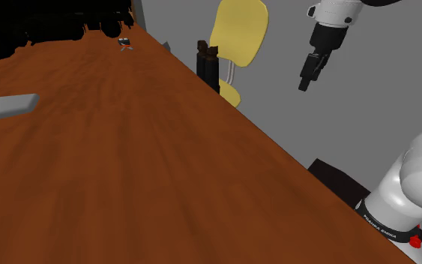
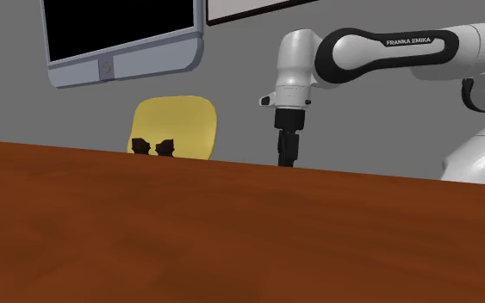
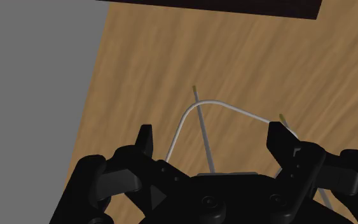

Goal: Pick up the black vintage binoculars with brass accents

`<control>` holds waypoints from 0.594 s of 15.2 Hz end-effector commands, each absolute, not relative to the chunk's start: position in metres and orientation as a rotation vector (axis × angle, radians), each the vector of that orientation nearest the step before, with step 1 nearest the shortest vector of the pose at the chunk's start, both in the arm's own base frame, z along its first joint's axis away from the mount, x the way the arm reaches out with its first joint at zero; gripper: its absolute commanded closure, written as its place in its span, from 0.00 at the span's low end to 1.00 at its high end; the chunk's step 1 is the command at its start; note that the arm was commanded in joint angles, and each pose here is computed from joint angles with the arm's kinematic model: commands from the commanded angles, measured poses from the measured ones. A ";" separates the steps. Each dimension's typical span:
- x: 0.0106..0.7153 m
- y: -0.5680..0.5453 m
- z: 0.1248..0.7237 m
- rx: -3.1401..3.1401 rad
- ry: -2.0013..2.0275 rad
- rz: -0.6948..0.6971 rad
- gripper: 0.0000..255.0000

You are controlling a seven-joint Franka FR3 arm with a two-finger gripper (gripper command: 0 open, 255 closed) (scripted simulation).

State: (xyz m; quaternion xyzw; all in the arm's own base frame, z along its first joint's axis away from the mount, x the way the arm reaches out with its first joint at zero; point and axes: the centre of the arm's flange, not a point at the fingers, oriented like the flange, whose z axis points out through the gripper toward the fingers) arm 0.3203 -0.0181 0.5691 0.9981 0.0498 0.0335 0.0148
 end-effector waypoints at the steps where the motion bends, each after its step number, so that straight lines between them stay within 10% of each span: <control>1: 0.320 -0.018 0.569 3.106 0.155 0.104 0.00; 9: 0.407 0.035 0.602 3.106 0.201 0.086 0.00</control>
